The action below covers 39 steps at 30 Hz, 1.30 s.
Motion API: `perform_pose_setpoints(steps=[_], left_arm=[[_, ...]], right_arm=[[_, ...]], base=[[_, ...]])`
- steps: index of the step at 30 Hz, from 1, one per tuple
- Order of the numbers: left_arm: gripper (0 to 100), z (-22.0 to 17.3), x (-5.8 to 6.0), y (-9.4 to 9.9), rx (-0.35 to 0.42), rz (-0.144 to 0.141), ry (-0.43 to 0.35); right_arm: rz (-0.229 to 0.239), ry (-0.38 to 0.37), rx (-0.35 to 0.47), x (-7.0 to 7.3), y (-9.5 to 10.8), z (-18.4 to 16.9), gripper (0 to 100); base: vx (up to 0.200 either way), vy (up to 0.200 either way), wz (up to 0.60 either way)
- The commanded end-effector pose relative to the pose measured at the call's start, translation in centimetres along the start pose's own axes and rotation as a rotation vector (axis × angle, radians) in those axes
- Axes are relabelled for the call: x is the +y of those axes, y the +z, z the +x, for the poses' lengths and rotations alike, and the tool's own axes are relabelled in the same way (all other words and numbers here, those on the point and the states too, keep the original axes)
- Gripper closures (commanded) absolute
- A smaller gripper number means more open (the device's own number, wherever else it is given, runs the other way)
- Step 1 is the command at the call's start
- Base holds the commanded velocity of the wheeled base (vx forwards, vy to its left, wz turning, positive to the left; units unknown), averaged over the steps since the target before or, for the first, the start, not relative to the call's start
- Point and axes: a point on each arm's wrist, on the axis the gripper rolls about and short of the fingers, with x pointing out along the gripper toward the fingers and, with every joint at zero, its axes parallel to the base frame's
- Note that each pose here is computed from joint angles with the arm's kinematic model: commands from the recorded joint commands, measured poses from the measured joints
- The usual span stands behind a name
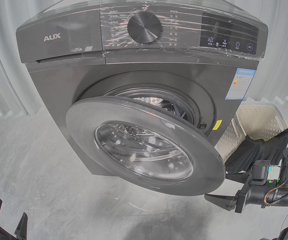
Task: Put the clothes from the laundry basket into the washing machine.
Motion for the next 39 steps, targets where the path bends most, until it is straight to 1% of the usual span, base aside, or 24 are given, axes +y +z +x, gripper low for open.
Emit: perform_pose_setpoints(steps=[1, 4, 5, 6, 11, 13, 17, 21, 25, 27, 30, 32, 34, 36, 38, 39], left_arm=[[0, 0.0, 0.0, -0.5, -0.002, -0.001, 0.0], [0, 0.0, 0.0, -0.5, -0.002, 0.001, 0.0], [0, 0.0, 0.0, -0.5, -0.002, -0.001, 0.0], [0, 0.0, 0.0, -0.5, -0.002, -0.001, 0.0], [0, 0.0, 0.0, -0.5, -0.002, -0.001, 0.0], [0, 0.0, 0.0, -0.5, -0.002, 0.001, 0.0], [0, 0.0, 0.0, -0.5, -0.002, -0.001, 0.0], [0, 0.0, 0.0, -0.5, -0.002, -0.001, 0.0], [0, 0.0, 0.0, -0.5, -0.002, -0.001, 0.0], [0, 0.0, 0.0, -0.5, -0.002, 0.001, 0.001], [0, 0.0, 0.0, -0.5, -0.002, 0.001, 0.0], [0, 0.0, 0.0, -0.5, -0.002, 0.001, 0.001], [0, 0.0, 0.0, -0.5, -0.002, -0.001, 0.0], [0, 0.0, 0.0, -0.5, -0.002, 0.001, 0.0], [0, 0.0, 0.0, -0.5, -0.002, 0.001, 0.0], [0, 0.0, 0.0, -0.5, -0.002, 0.001, 0.001]], right_arm=[[-0.001, 0.005, -0.007, 0.1, 0.0, -0.2, 0], [-0.005, -0.006, -0.022, -0.1, 0.4, 0.0, 0], [-0.005, -0.007, -0.034, -0.1, 0.9, 0.3, 0], [-0.005, -0.007, -0.033, -0.1, 1.0, 0.5, 0], [-0.001, -0.012, -0.002, -0.3, 1.0, 1.8, 0], [-0.001, -0.01, 0.011, -0.3, 0.9, 2.3, 0], [-0.002, 0.0, 0.006, -0.3, 0.7, 2.8, 0], [-0.006, 0.017, -0.01, 0.0, 0.6, 2.7, 0], [-0.014, 0.051, -0.021, 0.7, 0.1, 1.2, 0], [-0.006, 0.062, -0.026, 0.8, 0.1, 0.9, 0], [0.009, 0.075, -0.08, 1.0, 0.9, 0.1, 0], [0.006, 0.085, -0.13, 1.3, 1.8, -0.3, 0], [0.017, 0.106, -0.216, 1.7, 3.4, -1.1, 0], [0.046, 0.121, -0.288, 1.9, 5.0, -1.8, 0], [0.089, 0.137, -0.35, 2.1, 6.6, -2.3, 0], [0.113, 0.131, -0.369, 2.0, 7.2, -2.4, 0]], base=[[0.0, 0.0, 0.0], [0.0, 0.0, 0.0], [0.0, 0.0, 0.0], [-0.2, 0.0, 0.0], [-0.2, 0.0, 0.0], [0.0, 0.0, 0.0], [0.0, 0.0, 0.0], [0.0, 0.0, 0.0], [0.0, 0.0, 0.0], [0.0, 0.0, 0.0], [0.0, 0.0, 0.0], [0.0, 0.0, 0.0], [0.0, 0.0, 0.0], [0.0, 0.0, 0.0], [0.0, 0.0, 0.0], [0.0, 0.0, 0.0]])
